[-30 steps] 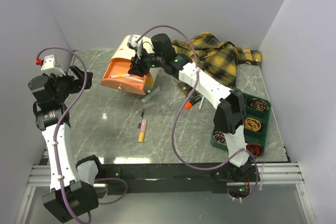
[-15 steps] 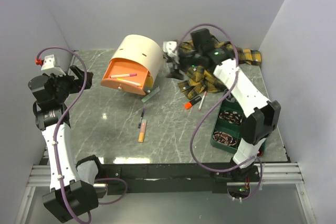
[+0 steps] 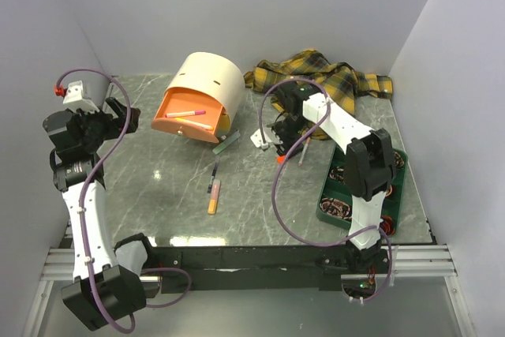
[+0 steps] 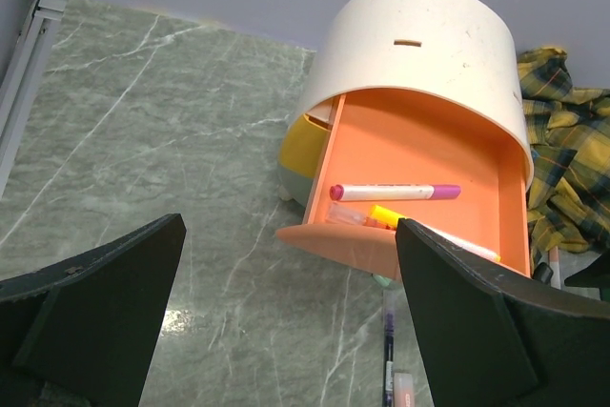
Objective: Sort the stationery into containers
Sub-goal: Pick up the pen from the center of the board.
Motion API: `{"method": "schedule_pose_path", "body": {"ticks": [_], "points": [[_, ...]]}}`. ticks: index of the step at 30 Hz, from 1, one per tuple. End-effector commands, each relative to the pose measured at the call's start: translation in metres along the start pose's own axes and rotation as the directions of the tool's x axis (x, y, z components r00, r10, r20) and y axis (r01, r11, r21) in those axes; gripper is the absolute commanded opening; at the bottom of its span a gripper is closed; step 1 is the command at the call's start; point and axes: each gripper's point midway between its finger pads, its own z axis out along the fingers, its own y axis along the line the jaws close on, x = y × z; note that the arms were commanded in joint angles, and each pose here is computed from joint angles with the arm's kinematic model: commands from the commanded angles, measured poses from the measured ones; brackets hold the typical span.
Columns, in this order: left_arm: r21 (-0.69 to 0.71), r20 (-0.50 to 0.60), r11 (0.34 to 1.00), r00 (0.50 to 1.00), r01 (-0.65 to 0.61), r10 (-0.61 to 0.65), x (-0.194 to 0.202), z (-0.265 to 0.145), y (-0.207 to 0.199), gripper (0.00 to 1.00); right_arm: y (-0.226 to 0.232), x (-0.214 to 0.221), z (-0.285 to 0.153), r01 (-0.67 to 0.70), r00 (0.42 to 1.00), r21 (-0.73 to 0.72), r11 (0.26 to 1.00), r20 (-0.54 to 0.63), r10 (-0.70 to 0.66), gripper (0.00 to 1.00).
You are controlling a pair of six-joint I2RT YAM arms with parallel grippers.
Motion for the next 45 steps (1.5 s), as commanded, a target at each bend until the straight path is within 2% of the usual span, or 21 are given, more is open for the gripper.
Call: {"method": "schedule_pose_path", "body": {"ticks": [1, 13, 27, 30, 34, 45], "points": [[0.016, 0.039, 0.998, 0.998, -0.058, 0.057, -0.023, -0.003, -0.007, 1.0, 0.004, 0.024, 0.006, 0.124, 0.985, -0.066, 0.99, -0.114, -0.131, 0.58], [-0.016, 0.034, 0.998, 0.997, -0.061, 0.062, -0.031, -0.003, 0.004, 1.0, 0.0, 0.048, 0.037, 0.09, 0.982, -0.095, 0.991, -0.155, -0.104, 0.59], [-0.031, 0.034, 0.998, 0.998, -0.05, 0.051, -0.032, -0.003, 0.01, 0.99, 0.006, 0.054, 0.066, 0.054, 0.979, -0.117, 0.992, -0.191, -0.075, 0.56], [-0.034, 0.038, 0.998, 0.998, -0.052, 0.054, -0.034, -0.003, 0.011, 0.99, 0.008, 0.056, 0.07, 0.032, 0.978, -0.122, 0.992, -0.2, -0.056, 0.54], [-0.032, 0.038, 0.998, 0.998, -0.046, 0.047, -0.033, -0.003, 0.011, 0.99, 0.007, 0.058, 0.074, 0.018, 0.976, -0.106, 0.994, -0.214, -0.041, 0.46], [-0.02, 0.046, 1.0, 0.999, -0.018, 0.019, -0.029, -0.001, 0.01, 0.99, 0.022, 0.058, 0.082, -0.029, 0.972, -0.094, 0.995, -0.233, 0.006, 0.38]]}}
